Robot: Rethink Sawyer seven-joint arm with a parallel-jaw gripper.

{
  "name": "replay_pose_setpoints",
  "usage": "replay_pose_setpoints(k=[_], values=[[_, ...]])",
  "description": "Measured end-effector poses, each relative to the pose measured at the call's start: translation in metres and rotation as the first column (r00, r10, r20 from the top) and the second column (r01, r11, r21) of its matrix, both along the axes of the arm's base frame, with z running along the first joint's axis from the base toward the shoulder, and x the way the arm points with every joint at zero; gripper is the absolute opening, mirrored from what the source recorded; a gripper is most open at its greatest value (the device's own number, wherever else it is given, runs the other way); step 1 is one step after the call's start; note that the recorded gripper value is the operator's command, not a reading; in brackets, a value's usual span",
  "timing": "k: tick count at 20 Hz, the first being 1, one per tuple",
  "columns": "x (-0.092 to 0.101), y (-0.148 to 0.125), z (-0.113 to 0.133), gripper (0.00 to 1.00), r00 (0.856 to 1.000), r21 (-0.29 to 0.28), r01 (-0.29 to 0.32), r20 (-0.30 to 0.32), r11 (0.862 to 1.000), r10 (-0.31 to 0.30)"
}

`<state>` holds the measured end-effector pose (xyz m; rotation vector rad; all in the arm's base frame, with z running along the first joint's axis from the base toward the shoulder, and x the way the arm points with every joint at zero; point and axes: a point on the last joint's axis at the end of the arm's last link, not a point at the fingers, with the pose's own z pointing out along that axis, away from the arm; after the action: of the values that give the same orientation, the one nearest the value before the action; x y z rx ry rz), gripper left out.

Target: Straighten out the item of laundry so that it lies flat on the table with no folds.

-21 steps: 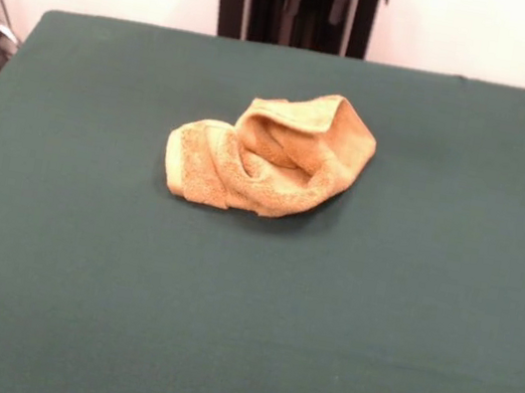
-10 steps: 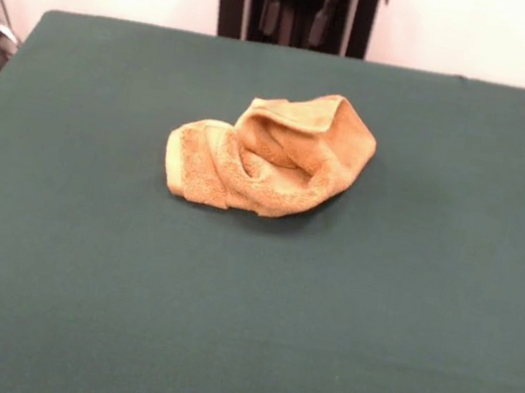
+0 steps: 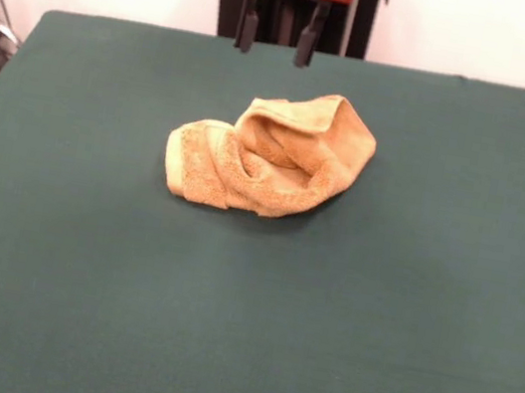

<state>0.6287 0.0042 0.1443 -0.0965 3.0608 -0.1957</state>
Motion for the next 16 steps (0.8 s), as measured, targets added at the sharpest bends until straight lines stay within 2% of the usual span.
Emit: replay_pose_setpoints(k=[7,9,11,16], values=[[0.06,-0.007,0.024,1.0,0.996,-0.023,-0.006,0.092,1.0,0.008],[0.068,-0.009,0.028,1.0,0.994,-0.027,-0.006,0.105,1.0,0.009],[0.084,-0.011,0.035,1.0,0.993,-0.029,-0.002,0.12,1.0,0.005],[0.105,-0.013,0.042,1.0,0.994,-0.02,0.012,0.111,1.0,-0.01]])
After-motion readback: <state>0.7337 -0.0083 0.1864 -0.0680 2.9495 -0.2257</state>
